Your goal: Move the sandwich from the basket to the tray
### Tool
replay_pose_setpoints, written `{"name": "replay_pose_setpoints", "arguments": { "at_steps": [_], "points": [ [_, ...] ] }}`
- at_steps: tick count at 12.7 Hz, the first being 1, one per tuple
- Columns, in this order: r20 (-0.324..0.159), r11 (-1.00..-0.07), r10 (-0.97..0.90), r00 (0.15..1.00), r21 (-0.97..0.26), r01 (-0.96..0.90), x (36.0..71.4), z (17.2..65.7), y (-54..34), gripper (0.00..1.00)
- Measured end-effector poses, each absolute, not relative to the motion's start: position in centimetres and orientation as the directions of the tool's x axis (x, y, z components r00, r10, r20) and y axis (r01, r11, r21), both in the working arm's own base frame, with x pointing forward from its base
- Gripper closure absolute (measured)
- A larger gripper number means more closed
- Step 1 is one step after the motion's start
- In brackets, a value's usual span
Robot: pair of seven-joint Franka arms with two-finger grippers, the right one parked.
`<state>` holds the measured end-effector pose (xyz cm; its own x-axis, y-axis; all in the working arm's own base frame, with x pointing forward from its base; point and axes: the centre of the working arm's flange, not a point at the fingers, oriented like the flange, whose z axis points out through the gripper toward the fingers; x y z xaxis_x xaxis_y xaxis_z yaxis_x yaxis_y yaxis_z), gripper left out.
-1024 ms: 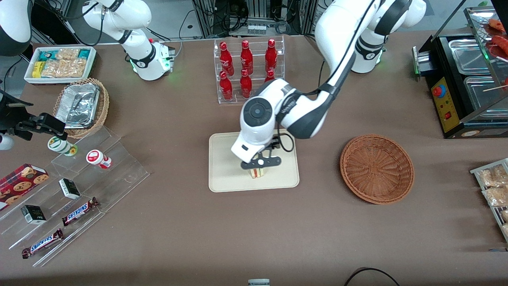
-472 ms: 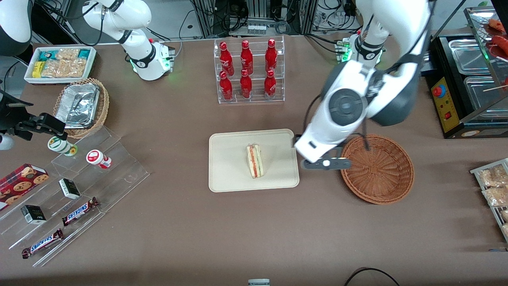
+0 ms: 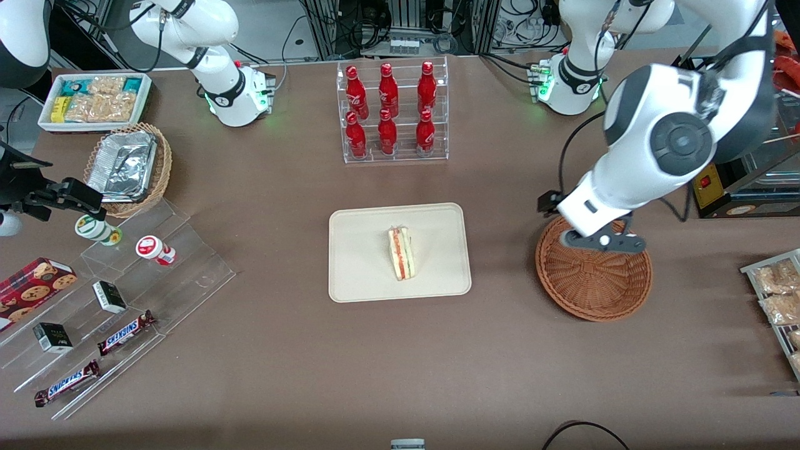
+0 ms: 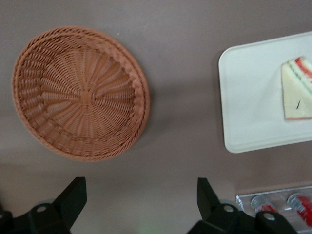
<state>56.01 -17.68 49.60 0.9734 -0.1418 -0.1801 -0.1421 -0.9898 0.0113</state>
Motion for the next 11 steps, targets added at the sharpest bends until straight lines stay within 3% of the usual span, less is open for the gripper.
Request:
{"name": "replay_pose_setpoints", "arguments": {
  "at_steps": [7, 11],
  "points": [
    [-0.224, -0.989, -0.148, 0.963, 0.029, -0.146, 51.7, 54.6, -7.0, 0.0],
    [-0.222, -0.99, -0.144, 0.964, 0.037, -0.14, 49.9, 58.2, -3.7, 0.0]
  ]
}}
